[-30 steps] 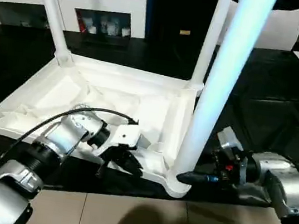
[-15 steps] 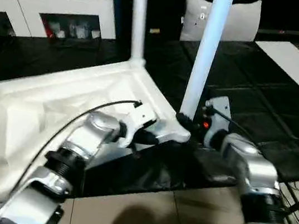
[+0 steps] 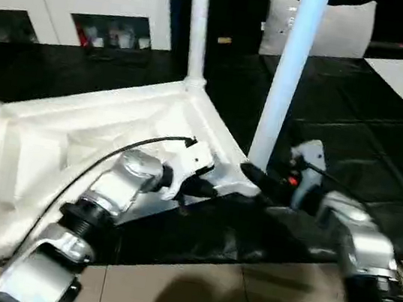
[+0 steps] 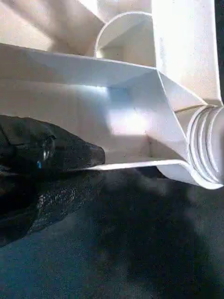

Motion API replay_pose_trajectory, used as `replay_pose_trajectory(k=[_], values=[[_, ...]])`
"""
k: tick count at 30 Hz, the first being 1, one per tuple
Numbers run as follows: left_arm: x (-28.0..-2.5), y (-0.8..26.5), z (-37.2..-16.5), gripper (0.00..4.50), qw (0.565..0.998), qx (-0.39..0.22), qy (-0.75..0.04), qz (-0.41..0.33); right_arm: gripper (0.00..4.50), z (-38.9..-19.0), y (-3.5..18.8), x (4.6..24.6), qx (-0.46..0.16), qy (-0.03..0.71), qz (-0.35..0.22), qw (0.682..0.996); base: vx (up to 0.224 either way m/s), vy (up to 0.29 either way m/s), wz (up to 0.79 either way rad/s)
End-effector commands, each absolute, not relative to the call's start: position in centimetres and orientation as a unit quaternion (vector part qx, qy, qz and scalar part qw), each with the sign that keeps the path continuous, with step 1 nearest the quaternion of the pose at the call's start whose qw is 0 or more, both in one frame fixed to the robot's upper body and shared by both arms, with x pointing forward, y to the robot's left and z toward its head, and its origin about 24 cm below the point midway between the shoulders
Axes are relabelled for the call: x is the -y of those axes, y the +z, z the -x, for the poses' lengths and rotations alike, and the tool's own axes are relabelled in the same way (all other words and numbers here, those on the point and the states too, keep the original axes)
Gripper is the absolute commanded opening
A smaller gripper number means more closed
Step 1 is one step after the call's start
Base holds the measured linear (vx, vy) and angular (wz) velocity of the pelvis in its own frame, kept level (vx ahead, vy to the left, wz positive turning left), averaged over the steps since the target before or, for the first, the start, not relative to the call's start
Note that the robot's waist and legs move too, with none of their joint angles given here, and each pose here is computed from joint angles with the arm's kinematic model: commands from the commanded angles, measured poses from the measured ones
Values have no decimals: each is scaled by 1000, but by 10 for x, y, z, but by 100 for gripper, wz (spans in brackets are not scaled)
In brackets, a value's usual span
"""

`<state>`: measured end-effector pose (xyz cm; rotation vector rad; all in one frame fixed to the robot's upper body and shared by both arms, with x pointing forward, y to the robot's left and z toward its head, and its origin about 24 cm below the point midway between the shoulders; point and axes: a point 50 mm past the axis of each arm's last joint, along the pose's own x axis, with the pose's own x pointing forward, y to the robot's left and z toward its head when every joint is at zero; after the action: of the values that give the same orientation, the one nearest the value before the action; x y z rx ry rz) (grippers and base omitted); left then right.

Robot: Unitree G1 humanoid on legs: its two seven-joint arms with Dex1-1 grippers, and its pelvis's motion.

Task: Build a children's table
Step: Rotate leg to tighten

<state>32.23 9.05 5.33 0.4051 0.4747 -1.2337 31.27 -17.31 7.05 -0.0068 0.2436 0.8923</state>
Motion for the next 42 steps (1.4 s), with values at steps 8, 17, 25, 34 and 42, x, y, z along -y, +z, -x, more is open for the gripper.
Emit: replay_pose_trajectory(k=[8, 17, 25, 34, 42], values=[[-106, 47, -300, 0, 627, -229, -697, -262, 400, -284, 81, 192, -160, 617, 63, 768, 0, 0, 0], [-107, 51, -292, 0, 566, -230, -749, -255, 325, -280, 83, 191, -175, 670, 63, 718, 0, 0, 0], [-106, 51, -287, 0, 534, -231, -771, -259, 253, -275, 79, 182, -184, 711, 35, 678, 0, 0, 0], [-107, 49, -284, 0, 548, -236, -769, -230, 197, -267, 78, 178, -177, 721, 1, 670, 0, 0, 0], [-91, 49, -296, 0, 650, -243, -700, -168, 195, -281, 69, 164, -160, 613, -23, 774, 0, 0, 0]])
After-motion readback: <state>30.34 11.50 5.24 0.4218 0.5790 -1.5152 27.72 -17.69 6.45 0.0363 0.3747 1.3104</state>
